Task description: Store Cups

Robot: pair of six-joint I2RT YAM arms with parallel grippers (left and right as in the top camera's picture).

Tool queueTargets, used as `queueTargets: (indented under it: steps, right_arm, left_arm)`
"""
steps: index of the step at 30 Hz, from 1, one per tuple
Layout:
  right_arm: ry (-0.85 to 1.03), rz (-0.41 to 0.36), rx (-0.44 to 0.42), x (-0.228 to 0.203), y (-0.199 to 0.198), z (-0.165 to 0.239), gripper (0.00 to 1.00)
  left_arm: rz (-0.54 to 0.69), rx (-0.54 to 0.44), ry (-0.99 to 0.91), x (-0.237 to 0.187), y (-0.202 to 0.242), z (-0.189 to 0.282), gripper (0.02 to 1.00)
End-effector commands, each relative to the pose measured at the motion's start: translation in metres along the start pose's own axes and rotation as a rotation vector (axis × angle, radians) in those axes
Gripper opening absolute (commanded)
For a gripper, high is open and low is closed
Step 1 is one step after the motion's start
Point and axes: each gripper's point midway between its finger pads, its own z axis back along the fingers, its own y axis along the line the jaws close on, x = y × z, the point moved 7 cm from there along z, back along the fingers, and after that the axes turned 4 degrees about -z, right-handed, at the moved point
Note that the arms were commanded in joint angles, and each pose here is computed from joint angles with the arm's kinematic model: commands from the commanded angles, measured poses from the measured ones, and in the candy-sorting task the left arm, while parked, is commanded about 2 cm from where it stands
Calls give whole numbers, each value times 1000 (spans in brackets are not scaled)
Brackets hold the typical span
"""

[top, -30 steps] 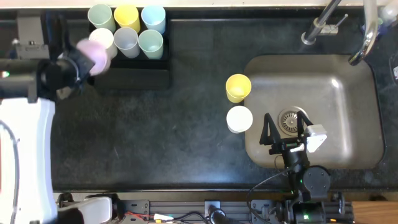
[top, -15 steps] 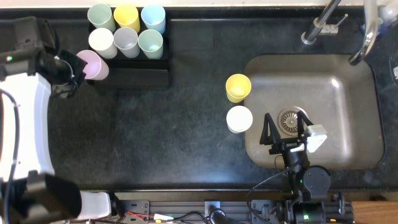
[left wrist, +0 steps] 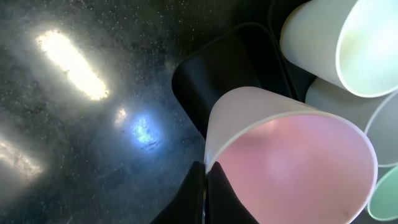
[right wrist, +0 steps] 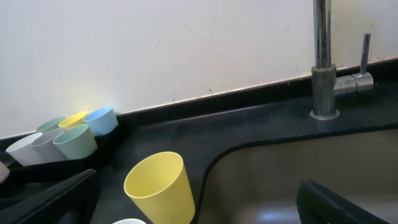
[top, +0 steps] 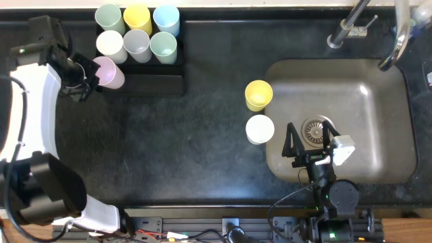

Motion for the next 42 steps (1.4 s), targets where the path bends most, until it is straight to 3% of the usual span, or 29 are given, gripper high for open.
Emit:
queueTargets:
  steps: [1, 27, 28, 29, 30, 31, 37, 42]
  right_arm:
    - [-1, -5, -4, -3, -2, 0, 998]
    - [-1, -5, -4, -3, -2, 0, 996]
    - [-1, -5, -4, -3, -2, 0, 998]
    - [-1, -5, -4, -3, -2, 0, 998]
    - [-1, -5, -4, -3, -2, 0, 998]
    - [-1, -5, -4, -3, -2, 0, 998]
    - [-2, -5, -4, -3, -2, 0, 996]
    - [-1, -5, -4, -3, -2, 0, 998]
  left_arm:
    - [9, 22, -27, 11, -3, -4, 36]
    - [10, 69, -36, 23, -4, -38, 45]
    - [10, 69, -36, 23, -4, -38, 169]
    - [10, 70, -35, 23, -4, -38, 393]
    - [10, 70, -35, 23, -4, -38, 801]
    - [10, 70, -35, 23, -4, -39, 998]
    - [9, 65, -36, 23, -5, -37, 998]
    - [-3, -11, -55, 18, -12, -11, 998]
